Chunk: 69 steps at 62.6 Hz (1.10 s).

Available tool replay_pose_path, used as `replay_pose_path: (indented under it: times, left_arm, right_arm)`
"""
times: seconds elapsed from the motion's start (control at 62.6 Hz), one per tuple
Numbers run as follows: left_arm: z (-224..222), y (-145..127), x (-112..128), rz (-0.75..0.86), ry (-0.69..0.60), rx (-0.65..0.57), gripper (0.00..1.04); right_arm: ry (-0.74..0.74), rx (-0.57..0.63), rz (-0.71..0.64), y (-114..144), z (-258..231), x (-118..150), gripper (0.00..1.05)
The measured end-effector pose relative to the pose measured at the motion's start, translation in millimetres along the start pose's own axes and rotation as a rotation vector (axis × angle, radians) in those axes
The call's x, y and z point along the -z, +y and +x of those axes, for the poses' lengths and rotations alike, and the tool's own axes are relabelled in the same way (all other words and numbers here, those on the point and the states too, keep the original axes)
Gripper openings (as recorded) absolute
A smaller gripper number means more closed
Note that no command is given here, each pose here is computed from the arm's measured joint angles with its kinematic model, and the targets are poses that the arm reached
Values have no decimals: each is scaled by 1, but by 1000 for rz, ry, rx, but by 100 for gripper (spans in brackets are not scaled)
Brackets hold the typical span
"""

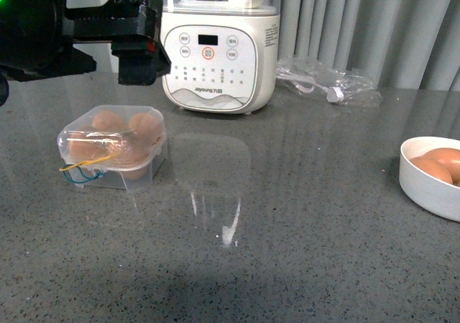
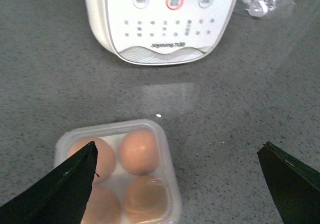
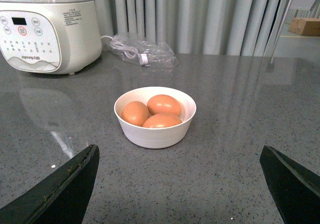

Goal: Put egg into box

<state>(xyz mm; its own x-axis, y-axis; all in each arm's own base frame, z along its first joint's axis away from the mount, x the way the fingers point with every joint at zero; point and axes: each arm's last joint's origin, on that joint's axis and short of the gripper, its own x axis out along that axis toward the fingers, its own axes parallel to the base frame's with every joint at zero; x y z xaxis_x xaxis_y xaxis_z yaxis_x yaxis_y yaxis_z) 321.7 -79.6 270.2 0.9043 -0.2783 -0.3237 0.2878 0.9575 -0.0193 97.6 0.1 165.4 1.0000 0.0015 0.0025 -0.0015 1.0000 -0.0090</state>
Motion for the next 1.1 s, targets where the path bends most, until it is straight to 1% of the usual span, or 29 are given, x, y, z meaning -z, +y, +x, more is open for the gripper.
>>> replay_pose_path:
  times: [0.112, 0.256, 0.335, 0.415, 0.575, 0.671, 0.783, 0.815, 0.846, 0.878, 0.942, 0.99, 1.038, 1.102]
  left_arm:
    - [-16, 2, -12, 35, -66, -66, 98]
    - [-54, -4, -29, 101, -174, -93, 98]
    - [-80, -9, -32, 133, -222, -95, 98]
    - [-103, -12, -26, 161, -237, -98, 98]
    - [-142, -9, -5, 186, -231, -110, 98]
    - [-156, -6, 3, 185, -229, -113, 98]
    - [-165, -2, 12, 183, -239, -149, 97]
    - [-165, -1, 15, 143, -268, -202, 92]
    - [-166, 1, 23, 90, -304, -260, 85]
    - [-166, 3, 30, 63, -319, -276, 80]
    - [-167, 7, 47, 19, -332, -285, 67]
    - [-168, 10, 57, 6, -330, -289, 60]
    - [-168, 12, 70, -9, -327, -293, 49]
    - [-168, 13, 81, -14, -322, -292, 39]
  right_arm:
    - [0, 0, 0, 0, 0, 0, 97]
    - [0, 0, 0, 0, 0, 0, 97]
    - [0, 0, 0, 0, 0, 0, 97]
    - [0, 0, 0, 0, 0, 0, 97]
    - [0, 0, 0, 0, 0, 0, 97]
    - [0, 0, 0, 0, 0, 0, 97]
    - [0, 0, 0, 0, 0, 0, 97]
    - [0, 0, 0, 0, 0, 0, 97]
    - [0, 0, 0, 0, 0, 0, 97]
    - [0, 0, 0, 0, 0, 0, 97]
    - [0, 0, 0, 0, 0, 0, 97]
    - [0, 0, 0, 0, 0, 0, 97]
    - [0, 0, 0, 0, 0, 0, 97]
    - [0, 0, 0, 0, 0, 0, 97]
